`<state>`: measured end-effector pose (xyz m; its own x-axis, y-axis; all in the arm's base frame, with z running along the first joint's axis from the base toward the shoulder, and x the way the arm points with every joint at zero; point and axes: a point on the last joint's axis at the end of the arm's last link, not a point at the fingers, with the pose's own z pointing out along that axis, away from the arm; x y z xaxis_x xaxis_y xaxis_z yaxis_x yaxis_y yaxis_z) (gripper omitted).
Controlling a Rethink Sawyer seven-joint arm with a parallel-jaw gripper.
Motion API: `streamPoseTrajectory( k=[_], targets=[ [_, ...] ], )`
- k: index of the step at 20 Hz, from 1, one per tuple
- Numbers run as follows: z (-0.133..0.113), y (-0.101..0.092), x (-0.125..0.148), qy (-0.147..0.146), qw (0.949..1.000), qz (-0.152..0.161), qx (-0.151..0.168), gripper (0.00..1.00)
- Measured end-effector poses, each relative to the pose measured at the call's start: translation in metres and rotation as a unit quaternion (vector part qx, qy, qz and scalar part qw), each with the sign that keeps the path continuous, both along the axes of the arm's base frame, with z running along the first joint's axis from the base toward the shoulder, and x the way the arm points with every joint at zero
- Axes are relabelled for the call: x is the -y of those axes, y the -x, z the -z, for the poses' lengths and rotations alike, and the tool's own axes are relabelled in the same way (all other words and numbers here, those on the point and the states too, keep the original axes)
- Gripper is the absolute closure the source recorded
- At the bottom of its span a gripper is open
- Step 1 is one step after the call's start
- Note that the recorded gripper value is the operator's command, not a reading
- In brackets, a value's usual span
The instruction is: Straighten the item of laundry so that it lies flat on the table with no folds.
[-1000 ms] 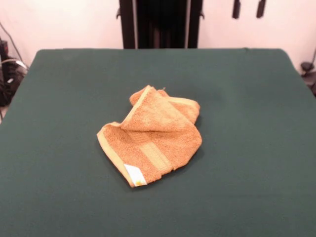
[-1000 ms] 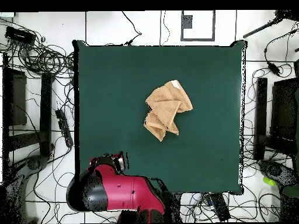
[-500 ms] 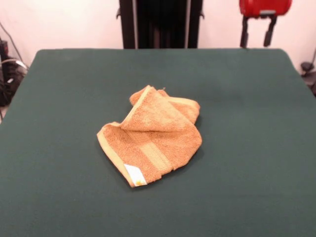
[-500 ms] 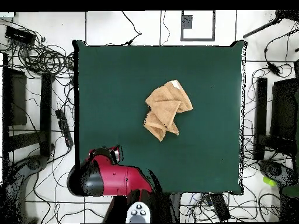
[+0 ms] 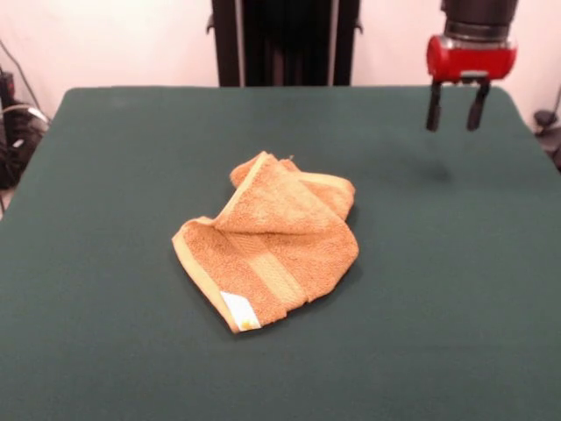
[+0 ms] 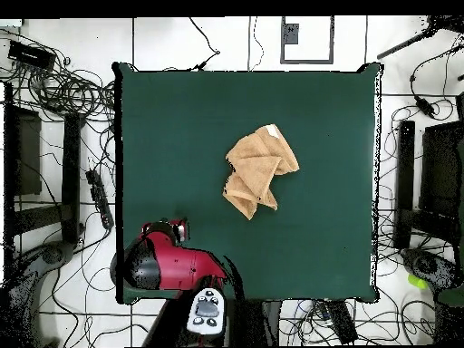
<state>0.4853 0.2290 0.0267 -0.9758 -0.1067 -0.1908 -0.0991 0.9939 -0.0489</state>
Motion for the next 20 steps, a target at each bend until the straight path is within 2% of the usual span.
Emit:
streamPoseTrajectory(
  k=[3,5,7,10,16,18,20],
  targets=[
    [-0.001,-0.002,0.005,0.000,1.0000,0.005,0.004,0.00],
    [-0.010,-0.004,0.008,-0.001,0.9999,0.009,0.009,0.00],
    [-0.024,-0.005,0.011,-0.003,0.9998,0.013,0.016,0.00],
    [-0.057,-0.006,0.021,-0.010,0.9994,0.024,0.024,0.00],
    [-0.120,-0.009,0.040,-0.017,0.9987,0.047,0.012,0.00],
    [-0.130,-0.011,0.047,-0.017,0.9984,0.053,0.008,0.00],
    [-0.129,-0.018,0.051,-0.014,0.9982,0.057,0.012,0.00]
  ],
)
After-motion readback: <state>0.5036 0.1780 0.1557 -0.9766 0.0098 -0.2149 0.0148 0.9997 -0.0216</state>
